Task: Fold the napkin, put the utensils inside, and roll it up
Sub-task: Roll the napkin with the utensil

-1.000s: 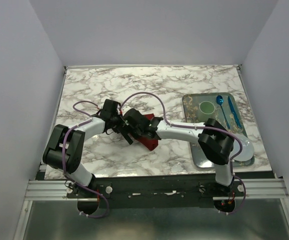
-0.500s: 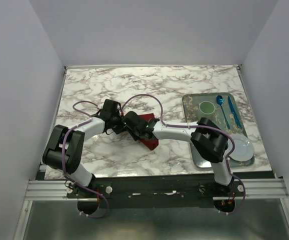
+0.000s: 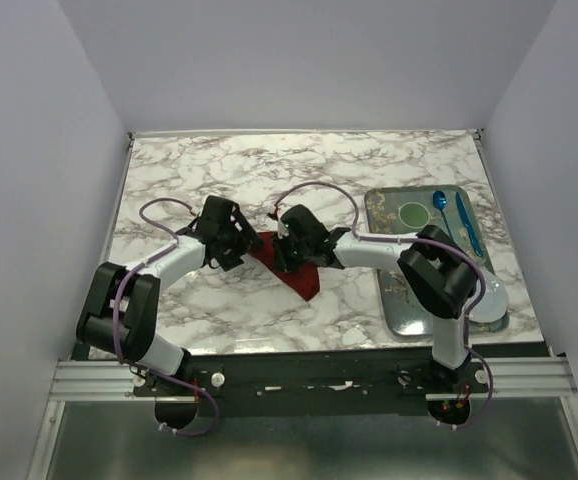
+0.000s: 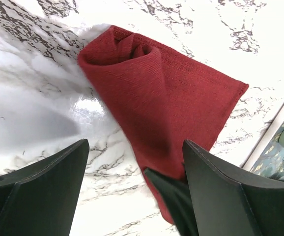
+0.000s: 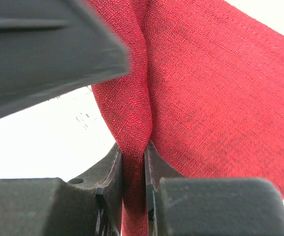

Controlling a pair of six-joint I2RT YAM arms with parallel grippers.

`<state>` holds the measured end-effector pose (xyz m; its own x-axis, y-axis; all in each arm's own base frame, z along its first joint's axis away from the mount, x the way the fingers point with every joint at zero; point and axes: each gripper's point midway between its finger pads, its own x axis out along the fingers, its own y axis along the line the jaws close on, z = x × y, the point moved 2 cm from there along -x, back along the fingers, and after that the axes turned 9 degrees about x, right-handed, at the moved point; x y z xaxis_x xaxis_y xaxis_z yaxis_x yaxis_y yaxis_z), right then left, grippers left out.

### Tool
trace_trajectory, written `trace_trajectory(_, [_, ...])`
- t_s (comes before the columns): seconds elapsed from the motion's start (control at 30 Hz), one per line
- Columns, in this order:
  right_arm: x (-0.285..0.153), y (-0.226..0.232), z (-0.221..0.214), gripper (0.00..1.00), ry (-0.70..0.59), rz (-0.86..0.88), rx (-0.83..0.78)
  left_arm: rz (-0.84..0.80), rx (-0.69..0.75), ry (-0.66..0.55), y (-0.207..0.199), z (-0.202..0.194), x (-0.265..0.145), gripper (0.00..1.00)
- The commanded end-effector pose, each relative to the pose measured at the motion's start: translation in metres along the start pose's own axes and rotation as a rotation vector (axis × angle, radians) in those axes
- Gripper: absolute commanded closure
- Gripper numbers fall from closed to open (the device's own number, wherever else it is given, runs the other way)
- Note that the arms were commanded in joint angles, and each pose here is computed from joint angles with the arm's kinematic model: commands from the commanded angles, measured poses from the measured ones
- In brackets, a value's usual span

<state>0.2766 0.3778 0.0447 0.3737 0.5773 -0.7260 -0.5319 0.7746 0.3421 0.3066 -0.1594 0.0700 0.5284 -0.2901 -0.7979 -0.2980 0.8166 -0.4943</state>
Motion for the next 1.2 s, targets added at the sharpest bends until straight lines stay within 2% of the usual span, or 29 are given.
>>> trace_trajectory(0.0, [-0.003,0.001,-0.019,0.83,0.113,0.263,0.147,-0.001,0.021,-0.047,-0.006,0.01,-0.01,0.14])
trace_trajectory(0.23, [0.003,-0.007,-0.033,0.83,0.255,0.506,0.322,-0.065,0.026,0.037,-0.02,0.001,0.006,0.15])
trace_trajectory(0.37, [0.008,-0.01,-0.034,0.8,0.285,0.54,0.376,-0.047,0.021,0.068,-0.016,-0.008,0.019,0.16])
trace_trajectory(0.47, [0.01,-0.012,-0.034,0.78,0.286,0.53,0.385,-0.02,0.03,0.076,-0.009,-0.011,0.027,0.24])
trace_trajectory(0.5, [0.011,-0.013,-0.034,0.77,0.285,0.515,0.38,-0.012,0.03,0.079,-0.007,-0.011,0.029,0.33])
trace_trajectory(0.57, [0.011,-0.014,-0.025,0.76,0.264,0.485,0.35,0.01,0.031,0.087,-0.002,-0.013,0.034,0.42])
trace_trajectory(0.6, [0.013,-0.027,-0.033,0.74,0.28,0.379,0.319,0.014,0.028,0.087,-0.001,-0.014,0.034,0.46])
trace_trajectory(0.67, [0.007,-0.029,-0.026,0.69,0.257,0.312,0.253,0.011,0.028,0.084,0.0,-0.014,0.035,0.48])
trace_trajectory(0.77, [-0.006,-0.035,-0.016,0.54,0.209,0.202,0.177,0.011,0.035,0.077,0.0,-0.014,0.033,0.51])
trace_trajectory(0.8, [-0.008,-0.044,-0.014,0.45,0.189,0.124,0.145,0.013,0.034,0.074,0.001,-0.013,0.033,0.51])
trace_trajectory(1.0, [-0.028,-0.022,0.002,0.23,0.063,-0.067,-0.044,-0.002,0.036,0.073,-0.004,-0.011,0.028,0.52])
trace_trajectory(1.1, [-0.033,-0.011,0.007,0.16,-0.002,-0.178,-0.143,-0.003,0.037,0.07,-0.006,-0.009,0.026,0.52])
trace_trajectory(1.17, [-0.032,0.002,0.011,0.15,-0.029,-0.207,-0.191,-0.004,0.04,0.072,-0.006,-0.01,0.025,0.52])
